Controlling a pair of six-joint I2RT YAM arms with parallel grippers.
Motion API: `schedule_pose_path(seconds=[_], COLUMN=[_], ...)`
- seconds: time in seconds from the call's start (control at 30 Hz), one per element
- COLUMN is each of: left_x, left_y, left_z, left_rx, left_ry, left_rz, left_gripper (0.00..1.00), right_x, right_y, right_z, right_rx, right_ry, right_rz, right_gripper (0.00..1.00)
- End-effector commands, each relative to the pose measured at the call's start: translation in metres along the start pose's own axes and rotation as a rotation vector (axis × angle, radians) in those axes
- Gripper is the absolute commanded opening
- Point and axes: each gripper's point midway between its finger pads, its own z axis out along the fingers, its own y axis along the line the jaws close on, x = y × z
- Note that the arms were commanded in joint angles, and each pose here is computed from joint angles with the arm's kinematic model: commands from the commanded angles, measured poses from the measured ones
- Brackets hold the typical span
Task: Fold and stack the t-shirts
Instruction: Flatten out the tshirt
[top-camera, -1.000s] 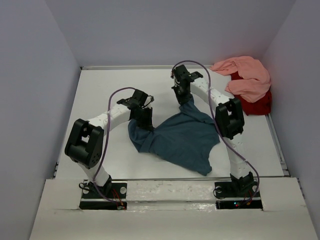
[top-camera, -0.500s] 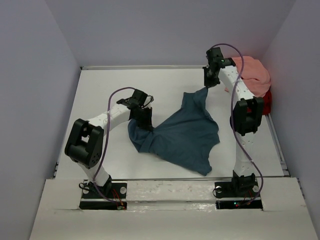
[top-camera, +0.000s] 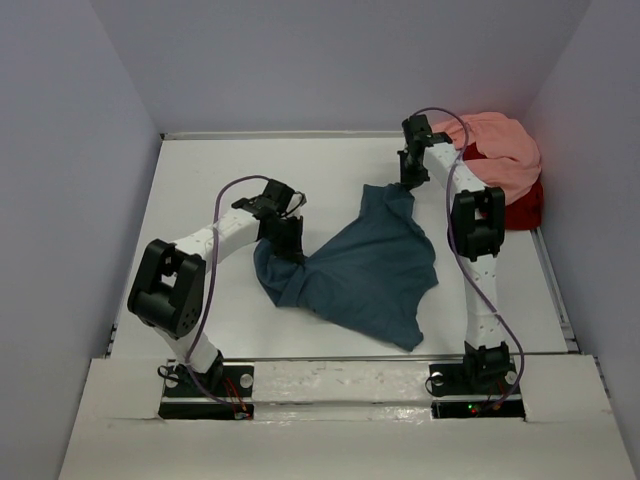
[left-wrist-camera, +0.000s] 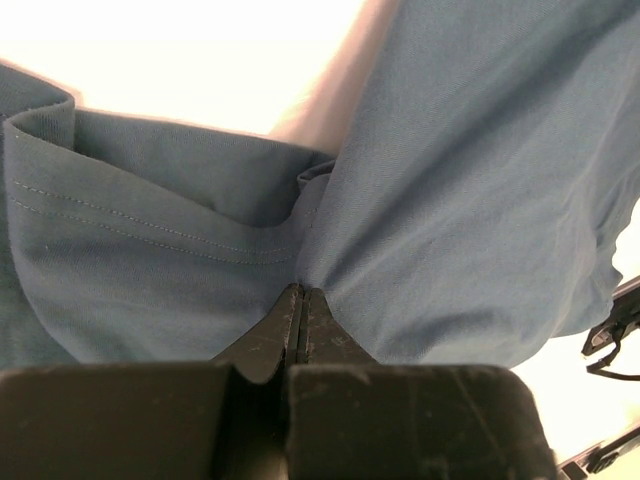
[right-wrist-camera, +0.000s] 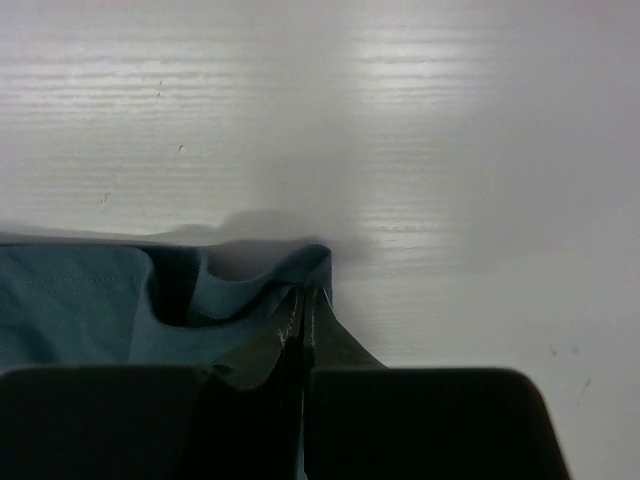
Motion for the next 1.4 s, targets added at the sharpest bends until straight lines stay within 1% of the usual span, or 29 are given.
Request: schedule_pose_path(seconds=[0.0, 0.1, 0.13, 0.17, 0.2, 0.23, 0.27, 0.33, 0.4, 0.6, 0.67, 0.8, 0.83, 0.87, 0.93, 1.0, 1.03, 1.1, 1.13, 1.2, 1.3, 1.37], left_x=[0.007, 0.004, 0.000, -0.005, -0.015, -0.023, -0.031, -0.049, -0.061, -0.073, -0.074, -0.067, -0.064, -0.061, -0.053, -0.047, -0.040, -0.027, -0.022, -0.010, 0.002, 0.007], left_y=[0.000, 0.001, 0.004, 0.005, 0.004, 0.003, 0.005, 0.005, 0.008, 0.012, 0.012, 0.015, 0.018, 0.018, 0.014, 0.010, 0.005, 0.005, 0.002, 0.006, 0.009, 0.003], left_z=[-0.017, -0.019, -0.020, -0.024, -0.030, -0.039, -0.045, -0.062, -0.070, -0.079, -0.077, -0.066, -0.061, -0.059, -0.054, -0.051, -0.048, -0.044, -0.043, -0.041, -0.044, -0.048], left_rx=[0.001, -0.008, -0.034, -0.049, -0.059, -0.061, -0.081, -0.082, -0.084, -0.078, -0.069, -0.069, -0.076, -0.069, -0.033, 0.004, 0.044, 0.063, 0.087, 0.082, 0.077, 0.112], left_ry=[-0.006, -0.013, -0.032, -0.052, -0.085, -0.123, -0.161, -0.234, -0.271, -0.301, -0.292, -0.235, -0.214, -0.200, -0.162, -0.132, -0.100, -0.052, -0.034, -0.005, -0.001, 0.000], left_rz=[0.005, 0.000, -0.003, -0.009, -0.011, -0.012, -0.023, -0.037, -0.050, -0.065, -0.059, -0.041, -0.042, -0.033, -0.025, -0.008, -0.007, -0.013, -0.011, -0.019, -0.014, -0.007], left_gripper=[0.00, 0.00, 0.00, 0.03, 0.07, 0.20, 0.28, 0.38, 0.38, 0.38, 0.38, 0.41, 0.44, 0.45, 0.52, 0.56, 0.59, 0.61, 0.62, 0.62, 0.63, 0.63], right_x=[-0.038, -0.043, -0.045, -0.045, -0.046, -0.047, -0.047, -0.050, -0.056, -0.069, -0.075, -0.081, -0.082, -0.083, -0.084, -0.083, -0.081, -0.080, -0.080, -0.079, -0.078, -0.076], right_y=[-0.017, -0.032, -0.034, -0.040, -0.047, -0.049, -0.057, -0.065, -0.078, -0.088, -0.087, -0.091, -0.099, -0.101, -0.119, -0.124, -0.129, -0.127, -0.126, -0.125, -0.124, -0.123], right_z=[-0.014, -0.018, -0.019, -0.019, -0.018, -0.019, -0.019, -0.023, -0.029, -0.045, -0.052, -0.061, -0.062, -0.064, -0.065, -0.065, -0.065, -0.065, -0.064, -0.063, -0.061, -0.060], right_rx=[0.020, 0.049, 0.057, 0.065, 0.078, 0.086, 0.102, 0.115, 0.131, 0.124, 0.115, 0.135, 0.152, 0.166, 0.191, 0.183, 0.183, 0.175, 0.169, 0.165, 0.157, 0.153], right_ry=[-0.114, -0.129, -0.135, -0.136, -0.136, -0.139, -0.141, -0.148, -0.171, -0.215, -0.234, -0.260, -0.265, -0.267, -0.272, -0.270, -0.265, -0.261, -0.259, -0.256, -0.251, -0.246], right_rz=[0.021, 0.037, 0.041, 0.048, 0.058, 0.062, 0.073, 0.092, 0.109, 0.136, 0.137, 0.140, 0.150, 0.152, 0.183, 0.196, 0.203, 0.202, 0.202, 0.203, 0.201, 0.202], right_gripper=[0.00, 0.00, 0.00, 0.00, 0.00, 0.00, 0.00, 0.00, 0.00, 0.00, 0.00, 0.00, 0.00, 0.00, 0.00, 0.00, 0.00, 0.00, 0.00, 0.00, 0.00, 0.00])
